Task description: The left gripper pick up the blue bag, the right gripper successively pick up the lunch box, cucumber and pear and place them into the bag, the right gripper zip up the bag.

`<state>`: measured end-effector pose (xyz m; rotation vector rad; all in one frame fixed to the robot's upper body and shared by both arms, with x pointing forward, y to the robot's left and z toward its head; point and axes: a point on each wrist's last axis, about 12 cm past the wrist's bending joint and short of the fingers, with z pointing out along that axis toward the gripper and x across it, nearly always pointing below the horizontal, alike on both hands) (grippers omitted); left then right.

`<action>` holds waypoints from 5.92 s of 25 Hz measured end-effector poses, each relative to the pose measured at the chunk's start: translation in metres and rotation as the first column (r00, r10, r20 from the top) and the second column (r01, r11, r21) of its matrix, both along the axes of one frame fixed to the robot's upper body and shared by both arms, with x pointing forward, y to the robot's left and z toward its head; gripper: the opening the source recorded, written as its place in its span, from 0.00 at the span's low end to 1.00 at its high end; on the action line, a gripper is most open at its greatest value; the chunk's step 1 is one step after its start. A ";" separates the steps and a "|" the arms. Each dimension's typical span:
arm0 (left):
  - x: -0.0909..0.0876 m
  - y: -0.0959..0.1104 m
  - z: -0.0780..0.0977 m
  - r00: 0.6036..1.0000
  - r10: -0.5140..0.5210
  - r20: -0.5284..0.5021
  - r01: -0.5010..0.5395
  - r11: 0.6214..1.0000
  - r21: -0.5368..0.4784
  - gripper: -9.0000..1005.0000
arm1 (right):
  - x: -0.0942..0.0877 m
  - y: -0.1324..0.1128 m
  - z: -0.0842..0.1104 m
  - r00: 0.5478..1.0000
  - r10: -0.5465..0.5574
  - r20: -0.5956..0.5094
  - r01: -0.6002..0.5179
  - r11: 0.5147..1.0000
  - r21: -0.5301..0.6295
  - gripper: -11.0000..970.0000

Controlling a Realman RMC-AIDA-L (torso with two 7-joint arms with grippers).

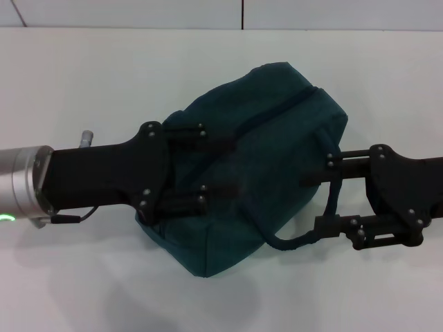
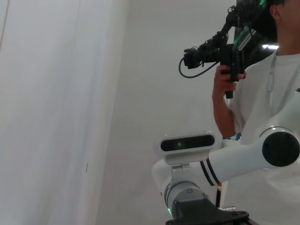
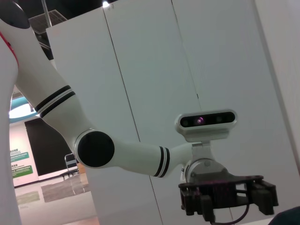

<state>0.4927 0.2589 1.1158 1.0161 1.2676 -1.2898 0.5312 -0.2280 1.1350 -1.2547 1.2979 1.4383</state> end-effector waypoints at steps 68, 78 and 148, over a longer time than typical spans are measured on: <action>-0.005 0.005 -0.004 0.999 0.039 0.011 -0.038 0.999 -0.022 0.57 | 0.002 0.016 -0.004 1.000 0.024 -0.004 -0.024 0.999 -0.031 0.66; -0.006 0.005 -0.004 0.999 0.039 0.015 -0.038 0.999 -0.020 0.57 | 0.004 0.015 -0.005 1.000 0.001 0.001 -0.001 0.999 -0.038 0.66; -0.006 0.005 -0.006 0.999 0.042 0.019 -0.041 0.999 -0.020 0.57 | 0.005 0.020 -0.002 1.000 0.012 0.022 -0.012 0.999 -0.037 0.66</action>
